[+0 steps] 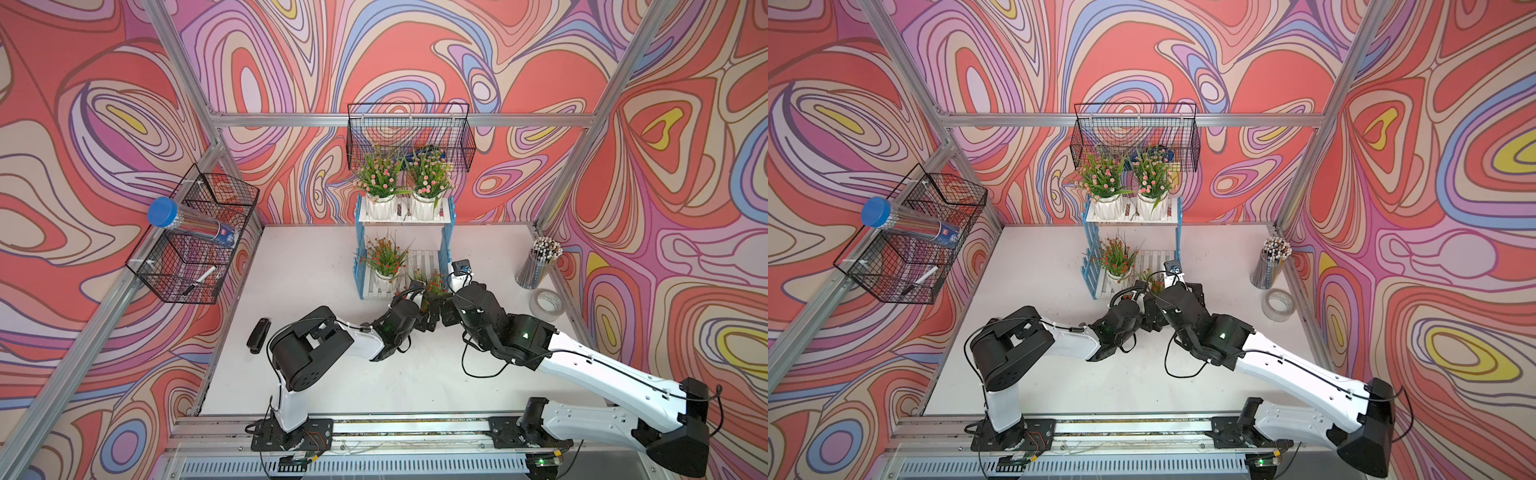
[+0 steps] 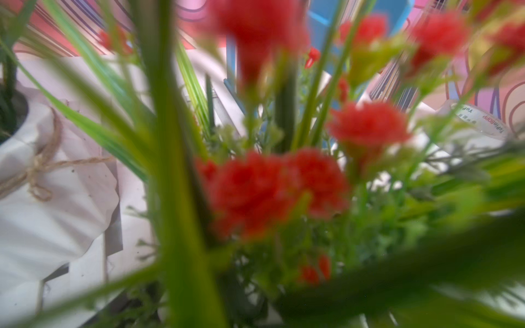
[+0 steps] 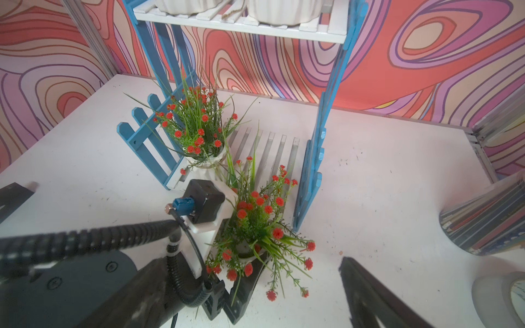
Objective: Place the baby's breath potted plants on the rack by color
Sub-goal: Pick up the baby's breath potted plant from the center of the board.
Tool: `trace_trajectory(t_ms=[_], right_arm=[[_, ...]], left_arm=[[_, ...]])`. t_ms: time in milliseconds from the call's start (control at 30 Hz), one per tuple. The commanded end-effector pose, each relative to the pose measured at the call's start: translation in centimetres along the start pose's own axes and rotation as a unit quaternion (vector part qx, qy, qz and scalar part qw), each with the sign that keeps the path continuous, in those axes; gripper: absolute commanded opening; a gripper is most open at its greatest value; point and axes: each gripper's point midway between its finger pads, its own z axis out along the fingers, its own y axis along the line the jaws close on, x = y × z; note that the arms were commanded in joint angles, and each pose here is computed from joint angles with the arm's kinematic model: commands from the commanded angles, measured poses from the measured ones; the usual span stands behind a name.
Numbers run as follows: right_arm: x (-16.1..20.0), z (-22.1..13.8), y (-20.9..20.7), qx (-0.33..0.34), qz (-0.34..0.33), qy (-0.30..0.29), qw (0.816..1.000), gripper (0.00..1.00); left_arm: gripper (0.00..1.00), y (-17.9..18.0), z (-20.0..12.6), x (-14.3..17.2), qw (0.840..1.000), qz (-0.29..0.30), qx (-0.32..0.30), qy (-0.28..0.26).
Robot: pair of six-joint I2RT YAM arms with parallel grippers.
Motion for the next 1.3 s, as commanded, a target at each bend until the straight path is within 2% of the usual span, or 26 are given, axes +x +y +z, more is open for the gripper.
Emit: trace_trajectory(t_ms=[0,133,467,633,800,900,1267], right_arm=[[-0.1,-0.7,-0.7,0.008,0.009,-0.008,1.0,0.98],[0.1,-0.6,-0.8,0.009,0.009,-0.004,1.0,0.98],[0.2,-0.3,-1.0,0.021,0.009,-0.002,1.0,0.98],[0.2,-0.6,-1.5,0.032,0.011,-0.001,0.999,0.98],[0.5,-0.8,-1.7,0.032,0.017,-0.001,0.999,0.98],[0.6,-0.7,-1.7,0.031,0.016,0.001,0.999,0.98],[0.5,-0.9,-2.0,0.035,0.013,-0.003,0.999,0.98]], left_arm=[[1.0,0.2,0.6,2.2,0.999,-0.014,-0.005,0.029],[1.0,0.7,0.5,3.1,0.999,-0.024,-0.008,0.025],[1.0,1.2,1.9,4.0,1.0,0.0,-0.02,0.023],[0.99,1.4,1.6,3.6,1.0,-0.006,-0.016,-0.017],[0.82,1.4,0.9,3.4,0.999,-0.012,-0.006,-0.038],[0.77,1.3,0.5,3.1,0.999,-0.01,-0.001,-0.041],[0.74,0.9,-1.7,0.1,1.0,0.007,-0.009,-0.019]])
